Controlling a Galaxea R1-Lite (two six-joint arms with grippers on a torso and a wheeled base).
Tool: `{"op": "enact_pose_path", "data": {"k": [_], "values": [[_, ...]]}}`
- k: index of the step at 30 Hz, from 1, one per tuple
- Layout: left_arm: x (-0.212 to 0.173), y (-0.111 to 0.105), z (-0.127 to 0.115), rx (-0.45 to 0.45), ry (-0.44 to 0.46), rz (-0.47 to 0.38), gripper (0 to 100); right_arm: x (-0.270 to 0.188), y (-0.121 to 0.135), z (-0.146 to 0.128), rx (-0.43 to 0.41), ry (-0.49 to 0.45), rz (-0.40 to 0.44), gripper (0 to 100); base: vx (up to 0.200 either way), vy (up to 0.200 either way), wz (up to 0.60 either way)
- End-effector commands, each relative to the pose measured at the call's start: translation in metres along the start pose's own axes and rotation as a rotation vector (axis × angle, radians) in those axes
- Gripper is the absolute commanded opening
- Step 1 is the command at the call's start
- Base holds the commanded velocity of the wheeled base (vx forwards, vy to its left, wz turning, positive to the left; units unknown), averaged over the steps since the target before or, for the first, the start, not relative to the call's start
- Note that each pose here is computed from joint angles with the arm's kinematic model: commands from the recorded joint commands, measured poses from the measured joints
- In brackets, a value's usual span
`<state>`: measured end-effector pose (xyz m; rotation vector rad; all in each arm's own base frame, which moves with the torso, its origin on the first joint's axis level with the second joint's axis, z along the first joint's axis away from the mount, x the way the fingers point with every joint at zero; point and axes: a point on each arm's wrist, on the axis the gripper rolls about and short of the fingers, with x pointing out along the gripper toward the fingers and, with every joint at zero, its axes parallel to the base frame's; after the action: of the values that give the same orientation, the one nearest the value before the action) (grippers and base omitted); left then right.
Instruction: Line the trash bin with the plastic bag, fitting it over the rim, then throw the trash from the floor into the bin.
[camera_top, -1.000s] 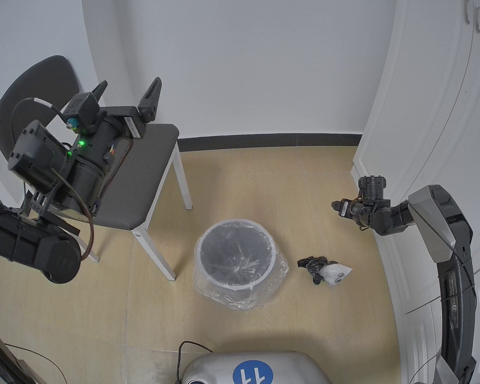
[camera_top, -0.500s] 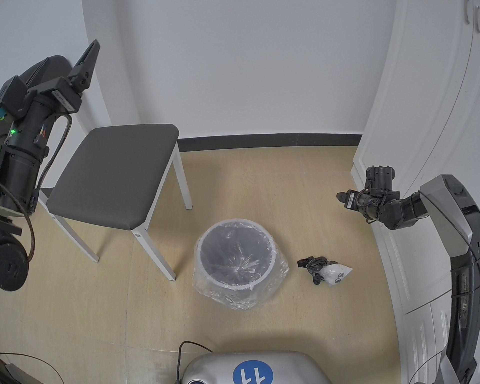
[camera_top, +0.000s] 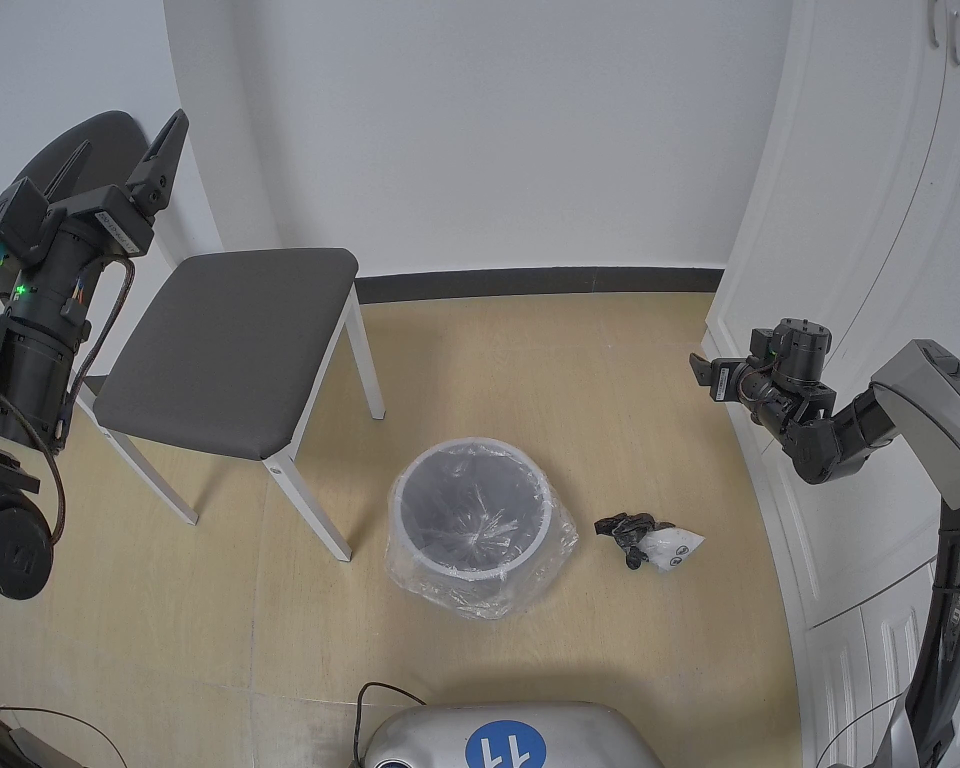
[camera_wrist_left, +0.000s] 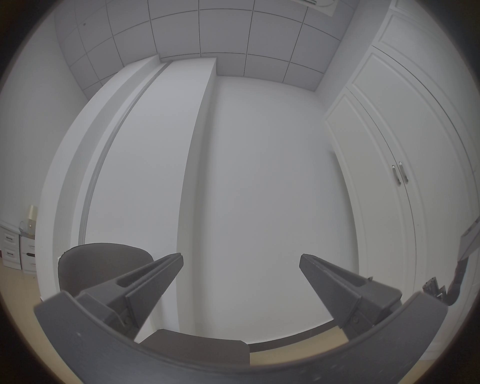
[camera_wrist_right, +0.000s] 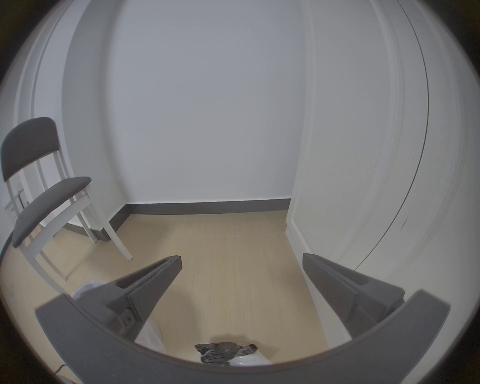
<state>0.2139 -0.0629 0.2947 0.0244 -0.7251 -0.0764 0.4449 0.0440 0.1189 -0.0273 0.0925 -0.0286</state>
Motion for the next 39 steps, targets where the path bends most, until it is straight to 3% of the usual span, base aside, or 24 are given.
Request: {"op": "enact_pose_path", "data": {"k": [1, 4, 25, 26, 32, 34, 38, 39], "values": [[-0.001, 0.0, -0.003, 0.0, 0.011, -0.002, 100, -0.006, 0.001, 0.001, -0.015, 0.003, 0.005, 100, -0.2, 0.0, 0.0], [-0.002, 0.0, -0.003, 0.001, 0.016, -0.004, 100, -0.001, 0.001, -0.007, -0.019, 0.017, 0.002, 100, -0.2, 0.0, 0.0], [-0.004, 0.0, -0.005, 0.009, 0.023, -0.007, 100, 0.026, -0.001, -0.039, -0.024, 0.066, -0.009, 100, 0.0, 0.0, 0.0], [-0.003, 0.001, -0.003, 0.007, 0.016, -0.001, 100, 0.041, -0.003, -0.058, -0.027, 0.112, -0.018, 100, 0.0, 0.0, 0.0], [-0.004, -0.001, -0.011, 0.015, 0.041, -0.008, 100, 0.062, -0.007, -0.084, 0.001, 0.22, -0.032, 100, 0.0, 0.0, 0.0], [-0.003, -0.002, -0.013, 0.013, 0.048, -0.011, 100, 0.077, -0.009, -0.111, 0.04, 0.311, -0.046, 100, 0.0, 0.0, 0.0], [-0.005, -0.003, -0.014, 0.013, 0.055, -0.015, 100, 0.086, -0.011, -0.133, 0.08, 0.407, -0.064, 100, 0.0, 0.0, 0.0], [-0.007, -0.003, -0.017, 0.013, 0.067, -0.018, 100, 0.092, -0.009, -0.144, 0.12, 0.477, -0.076, 100, 0.0, 0.0, 0.0]]}}
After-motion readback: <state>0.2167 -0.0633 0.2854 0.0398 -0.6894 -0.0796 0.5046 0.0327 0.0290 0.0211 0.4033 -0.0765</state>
